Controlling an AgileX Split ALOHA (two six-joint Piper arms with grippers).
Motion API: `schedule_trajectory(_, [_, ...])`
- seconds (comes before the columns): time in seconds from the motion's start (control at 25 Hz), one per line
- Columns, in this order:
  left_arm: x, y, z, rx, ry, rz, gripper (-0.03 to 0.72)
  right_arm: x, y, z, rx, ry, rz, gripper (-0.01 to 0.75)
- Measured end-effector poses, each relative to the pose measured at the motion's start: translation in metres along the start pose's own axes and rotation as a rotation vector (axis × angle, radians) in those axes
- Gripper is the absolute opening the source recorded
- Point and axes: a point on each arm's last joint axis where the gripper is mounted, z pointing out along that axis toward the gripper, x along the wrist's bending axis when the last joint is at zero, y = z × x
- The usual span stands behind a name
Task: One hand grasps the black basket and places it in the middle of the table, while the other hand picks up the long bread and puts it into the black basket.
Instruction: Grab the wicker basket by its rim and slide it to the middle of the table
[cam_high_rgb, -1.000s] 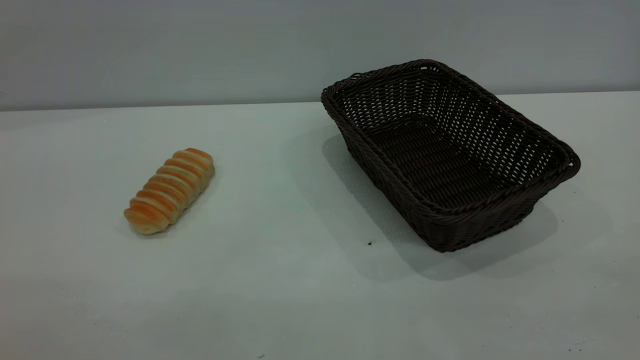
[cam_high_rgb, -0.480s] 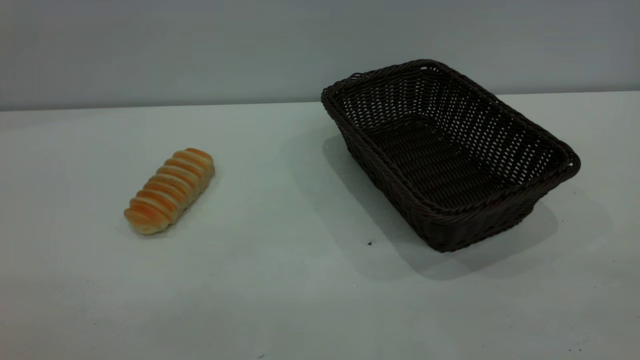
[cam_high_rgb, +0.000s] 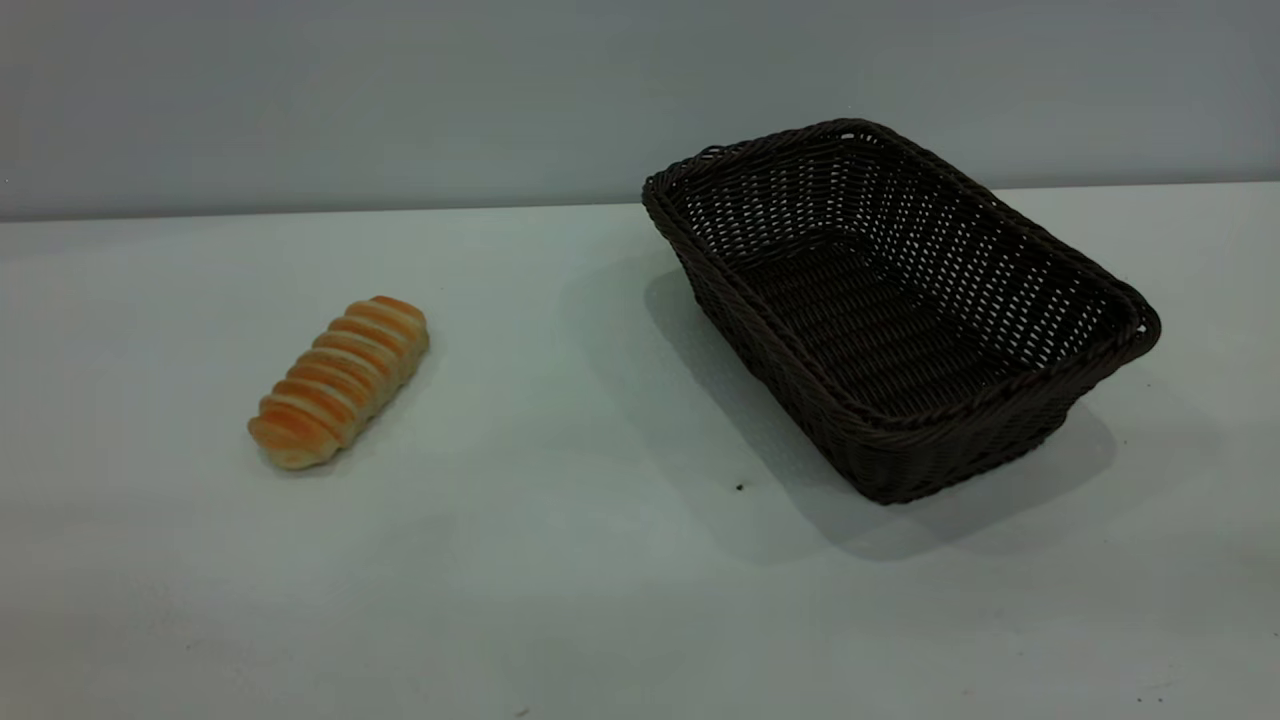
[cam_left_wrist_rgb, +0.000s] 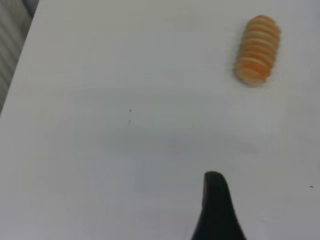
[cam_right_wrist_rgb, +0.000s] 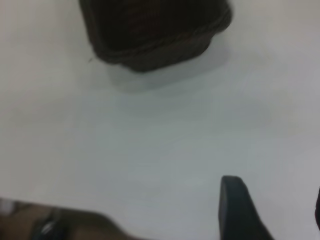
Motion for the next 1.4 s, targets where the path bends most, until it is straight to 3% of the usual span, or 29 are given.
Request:
schedule_trajectory(0.4, [0.001,0.040,0.050,0.102,0.133,-0.065,0.554,-0.014,0.047,0.099,0.221,0.131,0.166,0.423])
schedule_trajectory(0.64, [-0.003,0.067,0.062,0.152,0.139,-0.065,0.554,-0.028,0.072,0.161,0.329,0.152,0.256,0.435])
schedule_trajectory(0.92, [-0.011,0.084,0.072,0.194,0.081,-0.041,0.554,-0.039,0.074,0.219,0.442,0.171,0.342,0.435])
schedule_trajectory(1.4, [-0.012,0.082,0.072,0.216,0.076,-0.030,0.554,-0.042,0.069,0.259,0.399,0.202,0.561,0.435])
